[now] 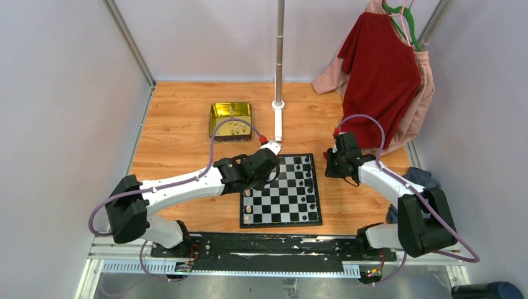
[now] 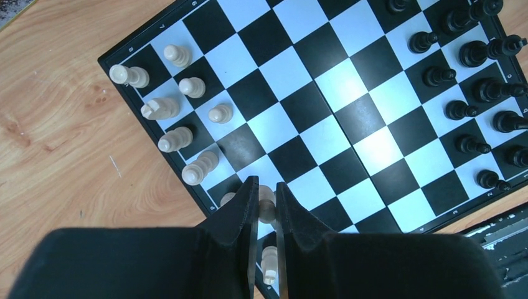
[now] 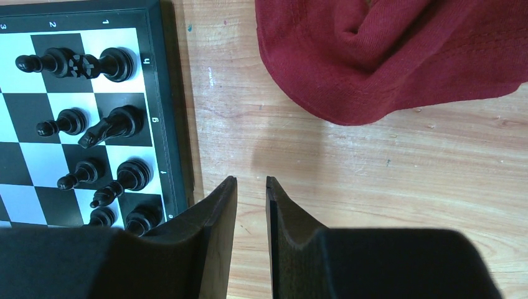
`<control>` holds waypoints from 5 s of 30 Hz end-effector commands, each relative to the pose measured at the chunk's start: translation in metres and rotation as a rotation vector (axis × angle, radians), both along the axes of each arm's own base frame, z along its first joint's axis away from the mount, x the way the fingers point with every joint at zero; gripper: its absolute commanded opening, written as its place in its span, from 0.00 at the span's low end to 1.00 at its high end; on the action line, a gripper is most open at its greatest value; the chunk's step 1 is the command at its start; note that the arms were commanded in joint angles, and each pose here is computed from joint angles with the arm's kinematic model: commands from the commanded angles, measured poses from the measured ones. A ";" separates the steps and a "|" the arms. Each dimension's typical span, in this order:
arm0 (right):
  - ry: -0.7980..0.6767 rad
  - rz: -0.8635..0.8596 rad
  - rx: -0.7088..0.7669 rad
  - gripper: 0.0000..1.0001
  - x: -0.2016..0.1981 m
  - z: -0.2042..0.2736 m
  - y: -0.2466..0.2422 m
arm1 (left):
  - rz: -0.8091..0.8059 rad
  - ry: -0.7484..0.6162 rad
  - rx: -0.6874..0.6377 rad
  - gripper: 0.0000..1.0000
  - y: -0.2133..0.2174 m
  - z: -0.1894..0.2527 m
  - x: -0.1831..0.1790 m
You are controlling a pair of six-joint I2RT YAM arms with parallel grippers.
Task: Set up the chess pieces on the board
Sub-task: Place the chess piece on the chessboard, then pick up the chess piece from the storage box.
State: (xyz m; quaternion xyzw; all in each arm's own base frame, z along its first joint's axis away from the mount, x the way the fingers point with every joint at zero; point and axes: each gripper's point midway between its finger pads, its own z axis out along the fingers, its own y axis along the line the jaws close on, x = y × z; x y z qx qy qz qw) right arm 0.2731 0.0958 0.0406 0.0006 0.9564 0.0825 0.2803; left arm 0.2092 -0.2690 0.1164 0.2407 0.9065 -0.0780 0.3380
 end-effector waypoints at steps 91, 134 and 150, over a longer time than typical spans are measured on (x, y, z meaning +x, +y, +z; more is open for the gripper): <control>0.026 -0.015 -0.033 0.28 0.002 -0.005 -0.008 | 0.173 -0.124 -0.006 0.35 0.016 0.007 0.044; 0.087 0.014 -0.001 0.28 -0.011 -0.023 0.003 | 0.702 -0.007 -0.156 0.56 0.114 -0.027 0.323; 0.104 0.008 -0.018 0.28 -0.009 -0.028 0.001 | 0.709 0.025 -0.134 0.55 0.121 -0.058 0.327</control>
